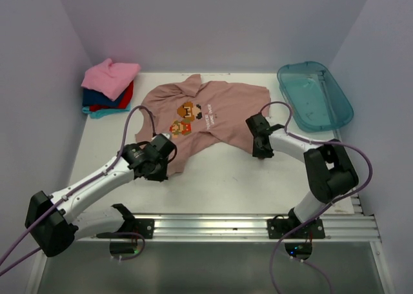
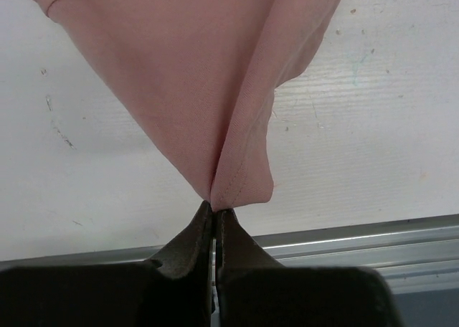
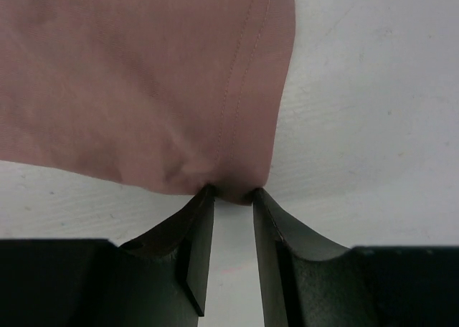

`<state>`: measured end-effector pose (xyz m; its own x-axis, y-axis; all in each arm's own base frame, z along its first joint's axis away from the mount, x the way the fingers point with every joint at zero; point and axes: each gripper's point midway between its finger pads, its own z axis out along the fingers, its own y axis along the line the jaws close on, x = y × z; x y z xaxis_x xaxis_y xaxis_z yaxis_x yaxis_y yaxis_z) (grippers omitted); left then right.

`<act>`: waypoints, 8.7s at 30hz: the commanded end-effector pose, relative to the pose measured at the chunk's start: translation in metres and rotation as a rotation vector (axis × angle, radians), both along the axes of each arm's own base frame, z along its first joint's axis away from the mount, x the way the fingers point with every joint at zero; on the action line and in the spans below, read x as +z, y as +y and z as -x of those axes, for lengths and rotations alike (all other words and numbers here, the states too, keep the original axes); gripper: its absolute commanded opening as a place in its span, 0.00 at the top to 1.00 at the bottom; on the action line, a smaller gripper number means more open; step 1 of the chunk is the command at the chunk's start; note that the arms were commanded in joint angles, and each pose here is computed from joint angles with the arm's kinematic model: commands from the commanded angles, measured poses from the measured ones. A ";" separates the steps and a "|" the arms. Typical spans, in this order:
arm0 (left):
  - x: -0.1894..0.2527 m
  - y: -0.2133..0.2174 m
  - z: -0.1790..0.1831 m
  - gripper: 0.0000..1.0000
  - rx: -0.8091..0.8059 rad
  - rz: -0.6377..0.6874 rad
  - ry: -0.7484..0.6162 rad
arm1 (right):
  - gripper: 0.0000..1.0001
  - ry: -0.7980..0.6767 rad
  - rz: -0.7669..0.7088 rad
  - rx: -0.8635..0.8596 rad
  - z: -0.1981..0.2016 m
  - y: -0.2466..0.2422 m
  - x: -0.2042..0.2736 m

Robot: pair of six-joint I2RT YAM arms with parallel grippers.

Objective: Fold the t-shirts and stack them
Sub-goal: Grap the side of the flattened tshirt closest away from the robot with both arms, then fold the flattened tshirt in 1/3 of the way

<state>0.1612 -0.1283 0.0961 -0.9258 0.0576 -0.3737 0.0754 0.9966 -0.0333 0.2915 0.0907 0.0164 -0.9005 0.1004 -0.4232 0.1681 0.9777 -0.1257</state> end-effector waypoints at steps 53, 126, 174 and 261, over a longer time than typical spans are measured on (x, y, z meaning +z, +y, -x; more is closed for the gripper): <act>0.041 0.042 0.022 1.00 0.145 -0.009 -0.101 | 1.00 -0.053 0.137 -0.070 0.048 -0.052 0.105; -0.008 -0.002 -0.120 0.66 -0.012 0.148 -0.055 | 1.00 -0.087 -0.080 -0.102 -0.054 -0.043 0.064; -0.068 0.074 -0.052 1.00 0.266 -0.092 0.178 | 0.88 0.305 0.185 -0.264 0.013 -0.095 0.001; -0.054 0.045 -0.085 1.00 0.232 0.093 -0.021 | 0.75 0.156 -0.331 0.764 0.004 0.382 -0.004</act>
